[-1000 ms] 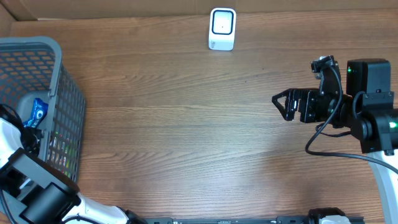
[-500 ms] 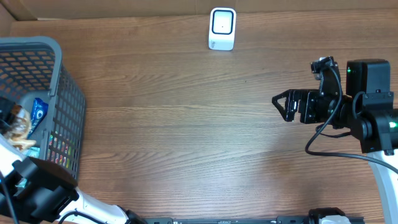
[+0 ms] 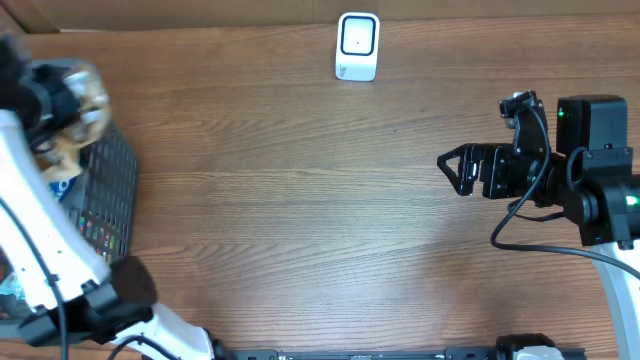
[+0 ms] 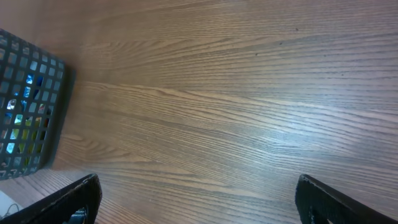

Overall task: Scan the item barcode
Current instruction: 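Lift the bread bag out and drop it on the table centre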

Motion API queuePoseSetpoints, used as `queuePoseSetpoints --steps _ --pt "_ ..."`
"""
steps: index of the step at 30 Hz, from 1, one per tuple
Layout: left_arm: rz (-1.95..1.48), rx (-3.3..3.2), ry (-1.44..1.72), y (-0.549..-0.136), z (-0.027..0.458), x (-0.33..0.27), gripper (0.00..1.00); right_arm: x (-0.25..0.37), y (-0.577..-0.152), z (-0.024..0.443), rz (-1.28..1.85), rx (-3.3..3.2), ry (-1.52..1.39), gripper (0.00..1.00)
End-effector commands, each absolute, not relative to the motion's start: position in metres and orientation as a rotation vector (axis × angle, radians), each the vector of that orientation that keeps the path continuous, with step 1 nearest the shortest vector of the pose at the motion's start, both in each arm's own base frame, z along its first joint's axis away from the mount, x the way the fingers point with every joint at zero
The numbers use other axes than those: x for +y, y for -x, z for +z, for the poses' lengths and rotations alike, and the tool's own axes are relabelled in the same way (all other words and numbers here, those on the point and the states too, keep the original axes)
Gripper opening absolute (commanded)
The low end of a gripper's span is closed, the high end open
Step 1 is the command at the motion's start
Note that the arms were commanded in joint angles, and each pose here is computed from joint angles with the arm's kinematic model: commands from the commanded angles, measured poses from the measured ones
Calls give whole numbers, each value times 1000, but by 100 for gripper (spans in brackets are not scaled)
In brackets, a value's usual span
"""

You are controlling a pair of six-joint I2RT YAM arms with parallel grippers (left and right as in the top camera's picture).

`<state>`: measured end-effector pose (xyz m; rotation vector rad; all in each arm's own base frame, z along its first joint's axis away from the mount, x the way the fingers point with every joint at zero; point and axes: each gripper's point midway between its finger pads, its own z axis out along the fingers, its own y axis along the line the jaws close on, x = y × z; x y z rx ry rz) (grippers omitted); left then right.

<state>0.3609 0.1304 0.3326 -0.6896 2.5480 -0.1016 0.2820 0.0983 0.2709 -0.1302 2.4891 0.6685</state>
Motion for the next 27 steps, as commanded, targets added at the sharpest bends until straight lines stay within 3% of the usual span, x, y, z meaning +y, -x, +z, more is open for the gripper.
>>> queuePoseSetpoints --steps 1,8,15,21,27 --pt "-127 2540 415 -361 359 73 4 101 -282 275 680 2476 149 100" --pt "-138 2711 315 -362 322 -14 4 101 -282 275 680 2475 149 100" --pt "-35 2949 358 -345 237 -69 5 101 -283 275 679 2472 150 100" --pt "-6 3042 277 -336 135 -114 4 102 -286 274 680 2471 146 100" --pt "-1 3050 288 -328 81 -119 5 102 -286 273 681 2477 145 100"
